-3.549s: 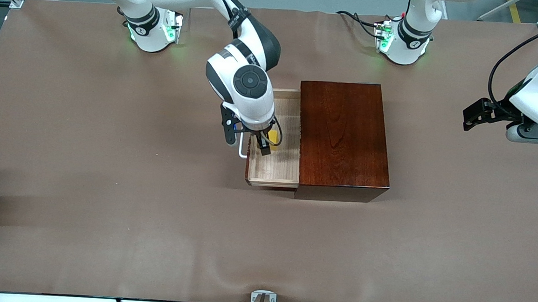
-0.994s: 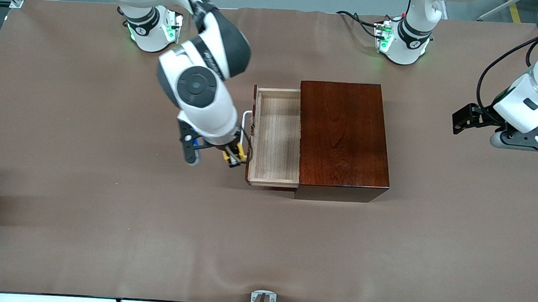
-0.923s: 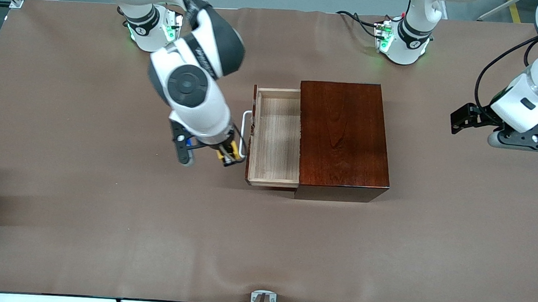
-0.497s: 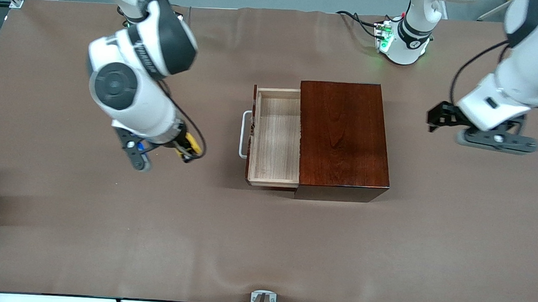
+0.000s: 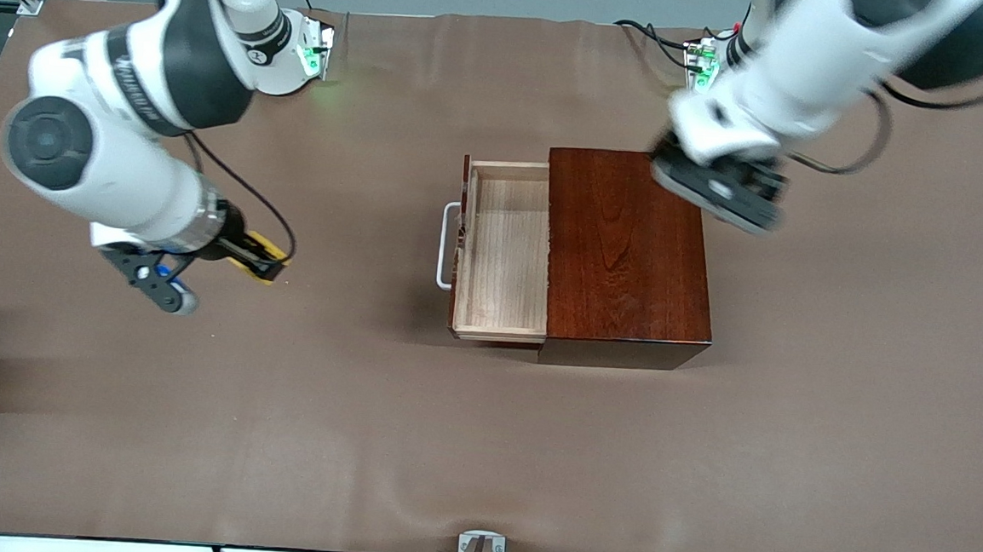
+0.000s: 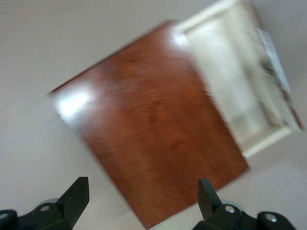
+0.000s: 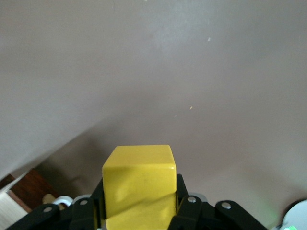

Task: Open drawer, take yellow block, close drawer
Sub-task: 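Lift the cube out with the right gripper while the left gripper reaches the handle, then push the drawer shut with the left gripper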

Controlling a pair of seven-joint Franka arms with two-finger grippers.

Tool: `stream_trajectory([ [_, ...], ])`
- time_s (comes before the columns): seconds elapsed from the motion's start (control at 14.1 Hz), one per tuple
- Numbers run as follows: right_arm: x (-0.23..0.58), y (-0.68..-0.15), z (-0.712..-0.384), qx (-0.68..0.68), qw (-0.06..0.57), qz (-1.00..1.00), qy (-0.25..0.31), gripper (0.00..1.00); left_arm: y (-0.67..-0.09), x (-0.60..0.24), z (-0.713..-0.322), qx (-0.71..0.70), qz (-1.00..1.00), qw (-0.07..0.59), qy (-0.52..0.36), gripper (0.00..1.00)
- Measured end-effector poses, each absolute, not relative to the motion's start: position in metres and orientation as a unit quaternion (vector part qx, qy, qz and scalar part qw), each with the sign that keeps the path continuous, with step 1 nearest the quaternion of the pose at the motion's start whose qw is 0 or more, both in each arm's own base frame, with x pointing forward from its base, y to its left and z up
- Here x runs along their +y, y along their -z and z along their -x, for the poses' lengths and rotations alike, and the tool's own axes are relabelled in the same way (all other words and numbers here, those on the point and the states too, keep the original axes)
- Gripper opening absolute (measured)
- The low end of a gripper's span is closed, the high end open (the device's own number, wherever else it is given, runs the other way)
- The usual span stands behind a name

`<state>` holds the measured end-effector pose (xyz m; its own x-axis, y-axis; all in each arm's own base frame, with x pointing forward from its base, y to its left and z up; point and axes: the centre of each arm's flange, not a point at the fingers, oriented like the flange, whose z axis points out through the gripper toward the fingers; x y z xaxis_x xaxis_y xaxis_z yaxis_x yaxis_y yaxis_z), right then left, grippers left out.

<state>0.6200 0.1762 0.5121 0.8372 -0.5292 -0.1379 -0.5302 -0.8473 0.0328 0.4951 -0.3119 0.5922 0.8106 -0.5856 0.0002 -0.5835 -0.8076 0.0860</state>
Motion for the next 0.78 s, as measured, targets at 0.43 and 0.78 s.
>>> stream_trajectory([
  [0.43,0.063,-0.518,-0.635,0.143,0.023,0.987,-0.074,0.56,-0.553,-0.455,-0.468,-0.542,-0.832,0.115,-0.018,1.00],
  [0.78,0.004,-0.516,-0.642,0.055,0.011,0.997,-0.053,0.56,-0.464,-0.547,-0.475,-0.608,-0.776,0.145,-0.086,1.00],
])
